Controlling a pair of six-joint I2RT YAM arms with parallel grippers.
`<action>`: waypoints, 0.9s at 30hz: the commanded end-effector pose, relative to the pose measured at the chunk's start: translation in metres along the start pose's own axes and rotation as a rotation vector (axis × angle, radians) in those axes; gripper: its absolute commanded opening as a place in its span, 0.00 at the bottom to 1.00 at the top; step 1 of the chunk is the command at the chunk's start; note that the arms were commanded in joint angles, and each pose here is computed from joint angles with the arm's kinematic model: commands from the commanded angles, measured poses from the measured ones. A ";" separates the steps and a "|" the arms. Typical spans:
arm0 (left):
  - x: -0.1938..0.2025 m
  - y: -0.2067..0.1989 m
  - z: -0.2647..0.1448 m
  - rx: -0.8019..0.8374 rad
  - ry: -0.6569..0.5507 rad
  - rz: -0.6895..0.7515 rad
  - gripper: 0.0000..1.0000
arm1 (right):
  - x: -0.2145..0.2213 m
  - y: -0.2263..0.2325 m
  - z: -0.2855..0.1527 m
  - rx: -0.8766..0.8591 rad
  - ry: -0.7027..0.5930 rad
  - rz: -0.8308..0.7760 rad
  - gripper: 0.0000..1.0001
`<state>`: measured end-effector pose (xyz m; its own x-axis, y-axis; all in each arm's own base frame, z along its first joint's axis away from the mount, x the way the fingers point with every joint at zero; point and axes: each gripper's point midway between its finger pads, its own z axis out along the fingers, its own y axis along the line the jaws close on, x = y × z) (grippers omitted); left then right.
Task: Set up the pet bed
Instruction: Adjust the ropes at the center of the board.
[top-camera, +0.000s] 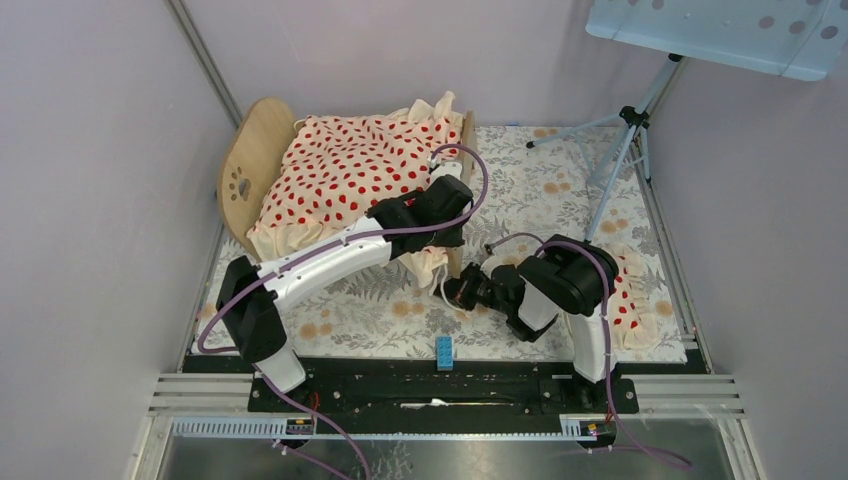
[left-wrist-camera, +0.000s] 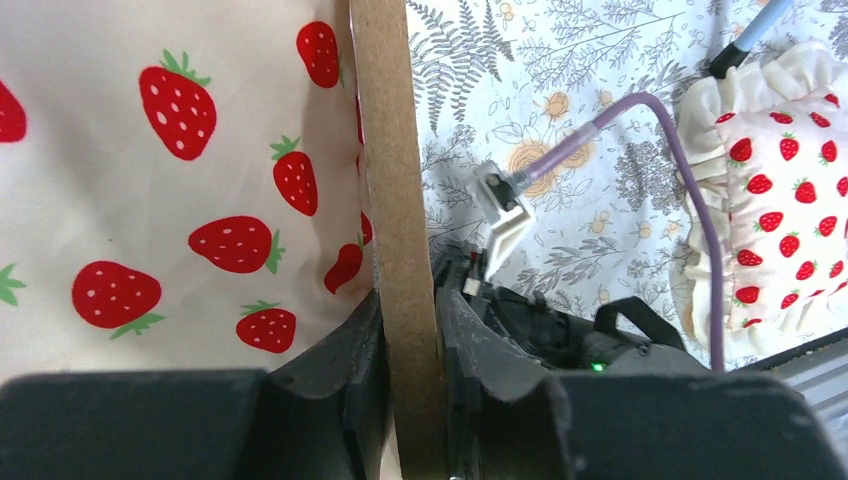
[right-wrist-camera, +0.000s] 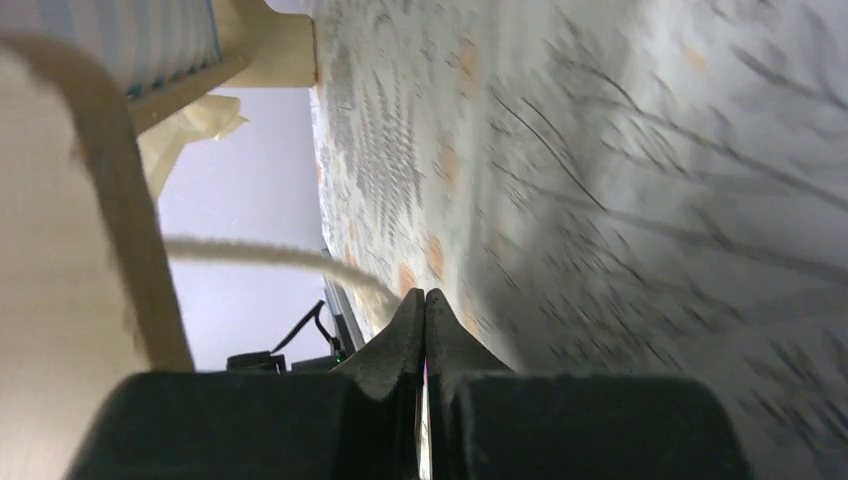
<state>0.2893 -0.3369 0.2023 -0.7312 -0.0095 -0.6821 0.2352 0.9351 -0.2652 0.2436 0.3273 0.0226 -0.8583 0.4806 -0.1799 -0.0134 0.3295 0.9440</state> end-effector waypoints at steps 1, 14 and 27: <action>-0.058 -0.034 -0.028 0.182 -0.191 -0.100 0.00 | 0.000 0.007 -0.021 -0.041 -0.052 -0.007 0.00; -0.034 -0.041 0.024 0.197 -0.154 -0.102 0.00 | 0.009 0.002 -0.058 -0.030 -0.071 0.017 0.00; -0.033 -0.060 0.053 0.259 -0.156 -0.111 0.00 | -0.007 -0.025 -0.095 0.182 -0.192 -0.082 0.08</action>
<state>0.3099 -0.3499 0.1280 -0.7442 0.0208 -0.6676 0.2246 0.9491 -0.2207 0.1918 0.2547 0.0338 -0.7929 0.5765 -0.1974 0.0455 0.3789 0.9243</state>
